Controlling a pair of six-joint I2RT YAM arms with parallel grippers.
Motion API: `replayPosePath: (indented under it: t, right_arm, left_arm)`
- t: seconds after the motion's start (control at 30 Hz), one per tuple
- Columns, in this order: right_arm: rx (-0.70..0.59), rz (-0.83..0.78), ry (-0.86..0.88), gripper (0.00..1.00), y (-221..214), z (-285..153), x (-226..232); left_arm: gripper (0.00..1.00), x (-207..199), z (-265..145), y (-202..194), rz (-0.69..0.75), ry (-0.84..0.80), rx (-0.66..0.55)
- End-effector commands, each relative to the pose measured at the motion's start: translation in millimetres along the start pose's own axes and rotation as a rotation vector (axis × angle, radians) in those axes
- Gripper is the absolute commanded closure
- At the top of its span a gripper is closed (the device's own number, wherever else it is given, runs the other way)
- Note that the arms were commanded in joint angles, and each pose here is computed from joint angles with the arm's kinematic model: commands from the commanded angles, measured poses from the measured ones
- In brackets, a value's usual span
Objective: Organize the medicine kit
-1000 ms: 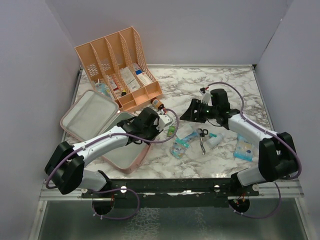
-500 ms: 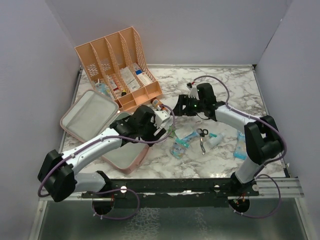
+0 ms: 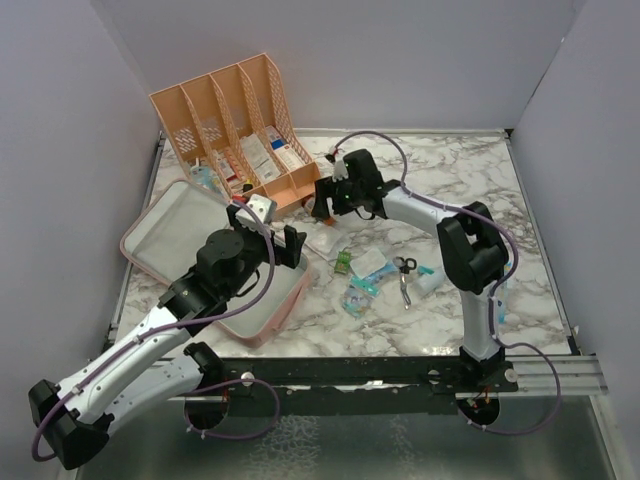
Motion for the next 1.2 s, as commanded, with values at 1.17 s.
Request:
replayPosePath:
  t: [1.17]
  right_arm:
    - [-0.231,-0.078,-0.096,0.62,63,-11,15]
  left_arm:
    - [0.01,-8,23,-21,-0.421,0.079,0.065]
Point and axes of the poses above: each gripper's point midway between its finger pads, its own z axis out along the fingers, its own x axis along the line the jaws close on, y = z × x, the point moved 4 cm from there along -z, back along the fingers, and after that the axes turned 11 degrees about -z, right-handed, at the moved point
